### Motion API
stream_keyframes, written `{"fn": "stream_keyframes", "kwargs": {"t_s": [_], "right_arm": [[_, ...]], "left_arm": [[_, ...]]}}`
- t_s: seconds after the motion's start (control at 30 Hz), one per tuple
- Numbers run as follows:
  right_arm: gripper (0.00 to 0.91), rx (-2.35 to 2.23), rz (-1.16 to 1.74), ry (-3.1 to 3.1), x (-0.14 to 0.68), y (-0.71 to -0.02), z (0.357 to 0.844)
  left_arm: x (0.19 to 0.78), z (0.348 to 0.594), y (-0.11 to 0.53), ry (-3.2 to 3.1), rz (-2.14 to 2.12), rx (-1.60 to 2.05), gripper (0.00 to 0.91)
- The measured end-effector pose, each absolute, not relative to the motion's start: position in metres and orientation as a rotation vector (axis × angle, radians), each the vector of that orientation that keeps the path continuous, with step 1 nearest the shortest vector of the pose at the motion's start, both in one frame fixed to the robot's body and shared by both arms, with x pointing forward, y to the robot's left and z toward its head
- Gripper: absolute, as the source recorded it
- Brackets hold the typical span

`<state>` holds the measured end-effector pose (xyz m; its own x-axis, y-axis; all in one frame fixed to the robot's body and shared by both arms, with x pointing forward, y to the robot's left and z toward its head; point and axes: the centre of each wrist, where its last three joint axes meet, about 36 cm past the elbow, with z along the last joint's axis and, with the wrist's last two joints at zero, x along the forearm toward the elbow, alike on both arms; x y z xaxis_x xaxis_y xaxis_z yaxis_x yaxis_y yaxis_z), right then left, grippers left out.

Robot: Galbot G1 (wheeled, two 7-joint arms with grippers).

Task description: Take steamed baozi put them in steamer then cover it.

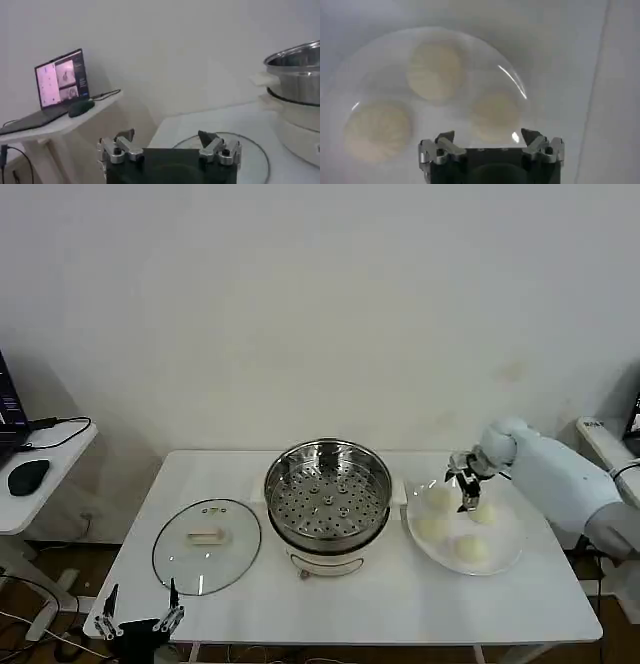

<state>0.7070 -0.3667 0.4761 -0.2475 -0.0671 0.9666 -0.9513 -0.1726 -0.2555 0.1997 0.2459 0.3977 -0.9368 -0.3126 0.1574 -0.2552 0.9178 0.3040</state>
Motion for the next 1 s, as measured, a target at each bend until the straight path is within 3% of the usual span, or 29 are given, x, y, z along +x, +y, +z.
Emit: {"fn": "stream_keyframes", "kwargs": {"t_s": [0.47, 0.77, 1.0], "right_arm": [[0.846, 1.230, 1.500, -1.329, 0.715, -0.356, 0.458], [0.625, 1.217, 1.499, -1.330, 0.719, -0.353, 0.452], [0.554, 1.220, 1.500, -1.330, 0.719, -0.352, 0.449]], "left_arm": [[0.198, 0.398, 0.246, -2.875, -0.408, 0.433, 0.907], [0.197, 0.400, 0.246, -2.880, -0.402, 0.434, 0.907], [0.197, 0.401, 0.245, -2.882, -0.400, 0.435, 0.907]]}}
